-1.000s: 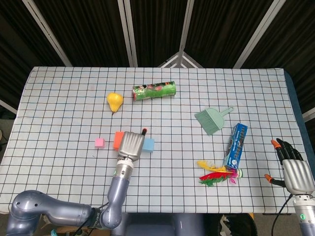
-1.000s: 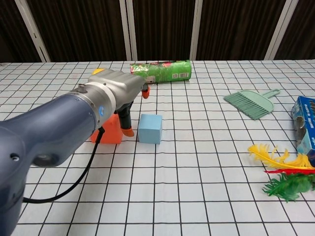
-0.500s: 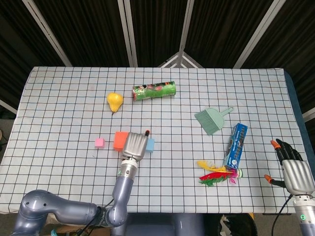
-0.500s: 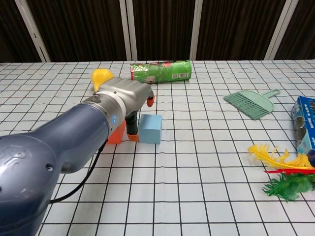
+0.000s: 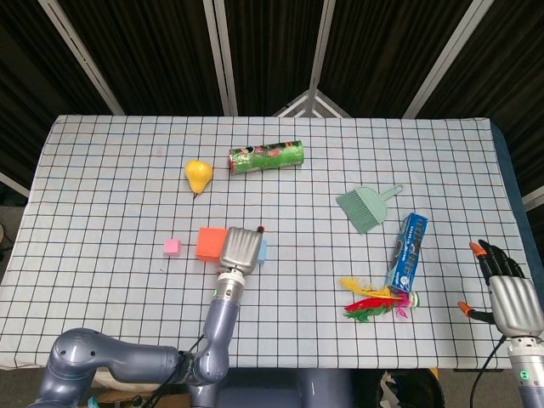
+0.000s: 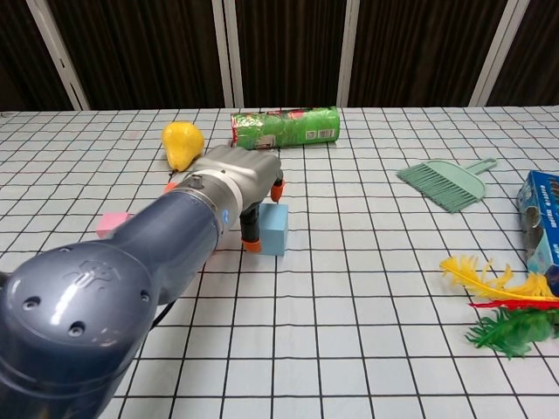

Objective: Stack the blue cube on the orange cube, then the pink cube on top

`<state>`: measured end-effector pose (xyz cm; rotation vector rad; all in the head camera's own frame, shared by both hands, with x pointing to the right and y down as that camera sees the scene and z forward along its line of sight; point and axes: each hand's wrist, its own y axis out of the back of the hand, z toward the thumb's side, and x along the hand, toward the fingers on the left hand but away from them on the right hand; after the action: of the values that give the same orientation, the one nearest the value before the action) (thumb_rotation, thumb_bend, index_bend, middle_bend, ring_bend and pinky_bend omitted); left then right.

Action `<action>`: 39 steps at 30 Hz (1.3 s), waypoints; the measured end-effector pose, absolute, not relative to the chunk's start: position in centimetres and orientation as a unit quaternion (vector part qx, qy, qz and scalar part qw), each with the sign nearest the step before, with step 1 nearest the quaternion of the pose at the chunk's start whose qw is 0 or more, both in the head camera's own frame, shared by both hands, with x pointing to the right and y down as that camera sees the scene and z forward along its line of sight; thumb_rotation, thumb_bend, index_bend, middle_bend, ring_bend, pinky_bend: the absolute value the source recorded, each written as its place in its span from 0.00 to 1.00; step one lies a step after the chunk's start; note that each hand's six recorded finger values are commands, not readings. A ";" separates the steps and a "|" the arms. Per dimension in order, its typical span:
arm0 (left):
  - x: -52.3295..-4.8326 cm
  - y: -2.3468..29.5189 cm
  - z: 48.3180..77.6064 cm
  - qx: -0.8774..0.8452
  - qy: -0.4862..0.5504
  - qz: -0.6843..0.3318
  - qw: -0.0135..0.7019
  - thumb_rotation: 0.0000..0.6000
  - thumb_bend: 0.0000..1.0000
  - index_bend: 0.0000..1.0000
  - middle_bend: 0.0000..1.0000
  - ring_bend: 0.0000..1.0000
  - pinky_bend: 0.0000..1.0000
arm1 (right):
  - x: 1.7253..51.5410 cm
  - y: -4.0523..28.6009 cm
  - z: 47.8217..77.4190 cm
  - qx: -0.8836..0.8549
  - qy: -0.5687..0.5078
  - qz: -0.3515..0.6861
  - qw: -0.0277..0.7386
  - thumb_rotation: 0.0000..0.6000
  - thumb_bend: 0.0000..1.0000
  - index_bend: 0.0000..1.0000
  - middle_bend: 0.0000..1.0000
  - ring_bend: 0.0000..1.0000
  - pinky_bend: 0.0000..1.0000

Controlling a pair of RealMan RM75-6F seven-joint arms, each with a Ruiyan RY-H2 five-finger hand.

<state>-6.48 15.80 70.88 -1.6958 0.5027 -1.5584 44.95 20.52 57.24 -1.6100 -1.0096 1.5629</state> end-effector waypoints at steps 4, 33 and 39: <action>-6.4 15.7 70.8 -0.664 0.203 -0.609 0.383 1.00 0.22 0.28 0.67 0.59 0.66 | 44.8 20.5 57.2 -0.617 -0.386 0.598 0.335 1.00 0.19 0.08 0.07 0.09 0.16; -6.2 15.7 70.9 -0.654 0.192 -0.619 0.390 1.00 0.25 0.36 0.69 0.61 0.66 | 44.8 20.6 57.3 -0.620 -0.384 0.599 0.331 1.00 0.19 0.08 0.07 0.10 0.16; -5.8 15.7 71.0 -0.657 0.200 -0.612 0.393 1.00 0.34 0.43 0.71 0.63 0.67 | 44.8 20.5 57.2 -0.619 -0.387 0.597 0.333 1.00 0.19 0.08 0.07 0.11 0.16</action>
<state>-5.82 15.70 70.98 -1.6682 0.5080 -1.5527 44.79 20.55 57.17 -1.6171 -1.0120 1.5585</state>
